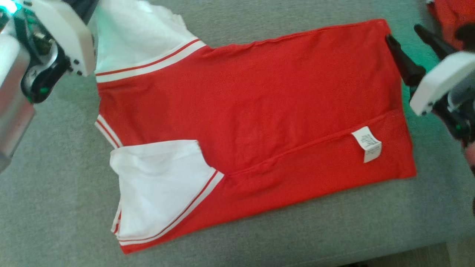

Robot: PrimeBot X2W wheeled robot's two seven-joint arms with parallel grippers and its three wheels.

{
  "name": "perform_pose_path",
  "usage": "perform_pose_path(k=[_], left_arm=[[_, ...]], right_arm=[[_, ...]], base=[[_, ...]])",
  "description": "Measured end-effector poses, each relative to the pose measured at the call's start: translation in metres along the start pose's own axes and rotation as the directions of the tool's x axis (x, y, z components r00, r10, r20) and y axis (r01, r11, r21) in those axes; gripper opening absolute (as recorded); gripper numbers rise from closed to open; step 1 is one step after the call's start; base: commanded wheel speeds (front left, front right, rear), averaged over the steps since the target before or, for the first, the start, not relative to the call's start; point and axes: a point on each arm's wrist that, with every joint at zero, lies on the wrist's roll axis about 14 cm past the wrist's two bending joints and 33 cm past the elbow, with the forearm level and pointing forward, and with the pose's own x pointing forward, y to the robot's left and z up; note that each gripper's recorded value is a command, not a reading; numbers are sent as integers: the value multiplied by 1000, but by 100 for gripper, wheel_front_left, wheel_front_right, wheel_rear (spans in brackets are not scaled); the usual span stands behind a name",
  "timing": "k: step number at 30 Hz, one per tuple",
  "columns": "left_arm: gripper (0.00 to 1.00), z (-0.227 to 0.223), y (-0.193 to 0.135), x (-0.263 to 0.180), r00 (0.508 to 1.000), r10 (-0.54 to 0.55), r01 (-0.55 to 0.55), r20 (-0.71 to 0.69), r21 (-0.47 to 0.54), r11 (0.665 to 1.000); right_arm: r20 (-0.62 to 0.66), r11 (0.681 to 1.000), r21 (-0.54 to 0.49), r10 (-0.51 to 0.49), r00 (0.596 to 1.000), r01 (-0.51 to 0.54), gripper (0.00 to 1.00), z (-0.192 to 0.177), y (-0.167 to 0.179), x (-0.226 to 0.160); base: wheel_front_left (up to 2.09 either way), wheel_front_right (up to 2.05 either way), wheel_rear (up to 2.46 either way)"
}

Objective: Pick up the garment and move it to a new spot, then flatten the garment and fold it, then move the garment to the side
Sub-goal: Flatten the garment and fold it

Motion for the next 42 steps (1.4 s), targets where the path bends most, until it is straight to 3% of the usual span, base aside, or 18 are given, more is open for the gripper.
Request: perform_pose_path(k=[8,14,15,18,19,21,23,24,26,27,34,42], left_arm=[[0,4,0,-3,1000,-20,19,11,39,999],[0,5,-2,-1,999,-35,34,24,49,998],[0,5,-2,-1,999,-38,37,23,52,998],[0,5,-3,-1,999,-41,40,23,55,998],[0,3,-4,-1,999,-43,42,18,54,998],[0,-1,-4,-2,999,-44,43,8,53,998],[0,-1,-3,-2,999,-43,42,10,49,998],[0,-2,-2,-3,999,-42,42,8,52,998],[0,-1,-2,-3,999,-42,42,11,55,998],[0,2,-1,-4,999,-40,39,22,59,998],[0,12,4,-9,996,-31,23,85,92,996],[0,65,24,-29,952,19,-78,306,183,980]], right_arm=[[-155,994,-105,-32,987,16,100,-15,-10,32],[-181,983,-181,-40,983,7,98,-9,-12,44],[-186,982,-187,-39,982,4,93,-10,-12,45],[-198,979,-205,-32,980,-10,58,-11,-9,47],[-203,978,-207,-29,979,-13,53,-12,-8,47],[-210,976,-216,-26,977,-20,53,-11,-7,48],[-217,976,-217,-18,976,-30,42,-11,-5,49],[-220,975,-218,-14,975,-35,42,-12,-4,50],[-222,974,-222,-12,975,-39,5,-11,-4,50],[-219,972,-231,-3,976,-49,0,-10,-2,51],[-165,966,-251,11,986,-53,0,0,-2,53],[90,984,-180,0,996,16,0,62,-12,49]], base=[[0,0,0],[0,0,0],[0,0,0],[0,0,0],[0,0,0],[0,0,0],[0,0,0],[0,0,0],[0,0,0],[0,0,0],[0,0,0],[0,0,0]])
